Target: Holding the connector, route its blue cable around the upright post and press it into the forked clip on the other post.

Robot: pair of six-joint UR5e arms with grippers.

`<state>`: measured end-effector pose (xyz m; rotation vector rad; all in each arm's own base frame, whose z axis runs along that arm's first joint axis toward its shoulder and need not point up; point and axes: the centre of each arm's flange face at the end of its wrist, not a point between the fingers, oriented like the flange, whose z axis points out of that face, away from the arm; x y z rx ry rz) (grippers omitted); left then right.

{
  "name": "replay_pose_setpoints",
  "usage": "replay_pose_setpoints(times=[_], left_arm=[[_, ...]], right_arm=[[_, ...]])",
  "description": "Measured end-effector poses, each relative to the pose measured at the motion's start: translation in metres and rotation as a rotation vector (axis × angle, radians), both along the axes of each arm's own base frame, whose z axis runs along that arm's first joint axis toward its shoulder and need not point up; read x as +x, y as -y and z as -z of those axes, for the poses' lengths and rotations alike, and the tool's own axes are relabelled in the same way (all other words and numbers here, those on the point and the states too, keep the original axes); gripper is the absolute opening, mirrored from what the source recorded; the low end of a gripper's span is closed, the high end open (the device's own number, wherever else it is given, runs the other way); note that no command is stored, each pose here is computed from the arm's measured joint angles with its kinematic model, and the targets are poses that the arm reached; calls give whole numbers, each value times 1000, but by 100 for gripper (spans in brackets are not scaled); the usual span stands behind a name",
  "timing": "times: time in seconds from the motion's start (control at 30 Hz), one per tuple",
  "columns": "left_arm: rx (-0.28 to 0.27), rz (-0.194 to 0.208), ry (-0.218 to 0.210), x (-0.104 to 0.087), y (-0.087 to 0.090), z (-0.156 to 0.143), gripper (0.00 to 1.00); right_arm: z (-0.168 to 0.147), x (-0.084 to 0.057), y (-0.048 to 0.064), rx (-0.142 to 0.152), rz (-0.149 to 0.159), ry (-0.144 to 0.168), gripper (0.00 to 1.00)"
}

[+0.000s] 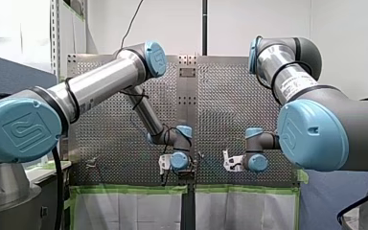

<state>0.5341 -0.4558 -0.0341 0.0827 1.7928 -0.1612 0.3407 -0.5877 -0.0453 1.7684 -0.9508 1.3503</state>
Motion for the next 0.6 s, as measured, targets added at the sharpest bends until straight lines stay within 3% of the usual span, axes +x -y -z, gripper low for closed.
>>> replay_pose_setpoints(times=[0.33,0.6], left_arm=[[-1,9,-2,4,2,-4,6],[-2,20,-8,7,1,-4,6]], right_arm=[[-7,0,11,-27,8,16,15],[-15,-9,28,-58,61,30,15]])
